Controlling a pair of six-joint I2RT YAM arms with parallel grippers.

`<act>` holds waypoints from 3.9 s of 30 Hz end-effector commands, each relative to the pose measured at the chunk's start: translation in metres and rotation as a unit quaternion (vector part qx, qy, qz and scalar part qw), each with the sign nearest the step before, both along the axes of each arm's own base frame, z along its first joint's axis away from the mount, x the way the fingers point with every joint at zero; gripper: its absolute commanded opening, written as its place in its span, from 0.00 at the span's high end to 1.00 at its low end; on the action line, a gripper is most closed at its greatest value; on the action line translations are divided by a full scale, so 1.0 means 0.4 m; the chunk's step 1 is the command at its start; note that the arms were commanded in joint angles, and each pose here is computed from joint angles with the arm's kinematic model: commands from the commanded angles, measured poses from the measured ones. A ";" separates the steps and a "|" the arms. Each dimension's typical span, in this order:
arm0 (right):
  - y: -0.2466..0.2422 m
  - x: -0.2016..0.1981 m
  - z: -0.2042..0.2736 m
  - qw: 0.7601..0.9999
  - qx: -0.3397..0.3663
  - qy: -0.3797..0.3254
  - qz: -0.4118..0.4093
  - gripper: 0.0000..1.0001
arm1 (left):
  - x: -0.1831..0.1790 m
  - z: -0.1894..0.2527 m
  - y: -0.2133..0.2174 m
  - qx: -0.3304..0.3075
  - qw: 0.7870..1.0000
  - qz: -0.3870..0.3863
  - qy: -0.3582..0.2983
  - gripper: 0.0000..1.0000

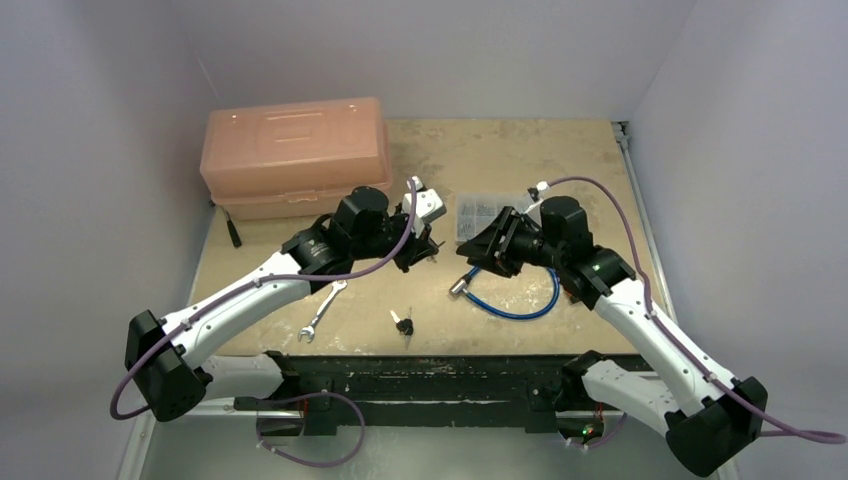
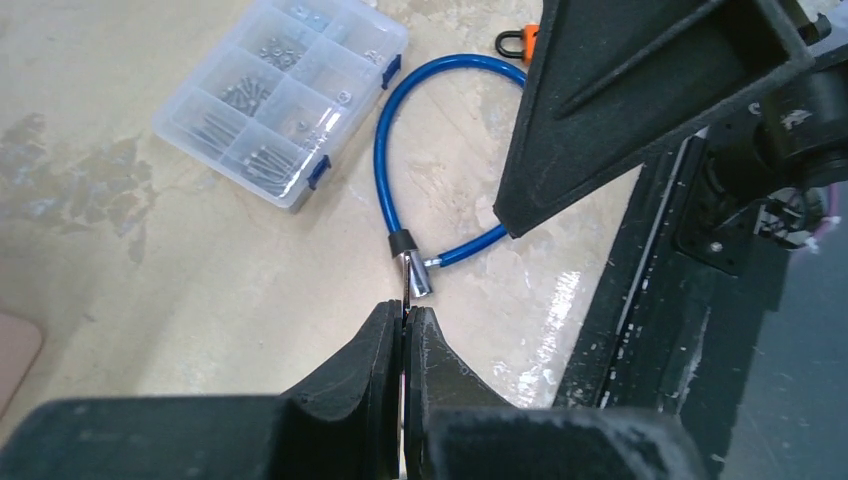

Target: Unlock with the key

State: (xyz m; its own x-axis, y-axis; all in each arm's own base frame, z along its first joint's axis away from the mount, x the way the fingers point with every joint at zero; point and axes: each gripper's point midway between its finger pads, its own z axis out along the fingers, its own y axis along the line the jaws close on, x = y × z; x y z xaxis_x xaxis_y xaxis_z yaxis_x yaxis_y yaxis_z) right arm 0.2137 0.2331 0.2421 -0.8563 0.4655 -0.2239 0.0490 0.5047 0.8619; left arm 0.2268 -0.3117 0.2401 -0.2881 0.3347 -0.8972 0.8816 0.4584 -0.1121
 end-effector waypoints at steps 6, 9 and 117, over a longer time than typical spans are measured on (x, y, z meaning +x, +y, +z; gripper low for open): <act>0.030 0.029 0.049 0.999 0.022 0.030 -0.031 0.50 | 0.020 0.066 -0.010 0.007 0.988 0.000 -0.152 1.00; 0.036 0.040 0.070 0.999 0.028 0.022 -0.034 0.50 | 0.014 0.062 -0.018 0.016 0.986 -0.003 -0.169 1.00; 0.000 -0.124 0.284 0.927 0.168 -0.330 0.053 1.00 | -0.140 0.279 -0.056 -0.295 0.946 -0.057 0.124 0.58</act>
State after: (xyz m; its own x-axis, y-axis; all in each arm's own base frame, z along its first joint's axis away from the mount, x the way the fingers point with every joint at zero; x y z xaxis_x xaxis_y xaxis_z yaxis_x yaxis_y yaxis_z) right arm 0.1705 0.2341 0.3423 -0.6571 0.5244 -0.5414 -0.5250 0.1970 0.8280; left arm 0.1700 -0.3303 0.3492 -0.5001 -0.1470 -0.8534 0.8338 0.1844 -0.5203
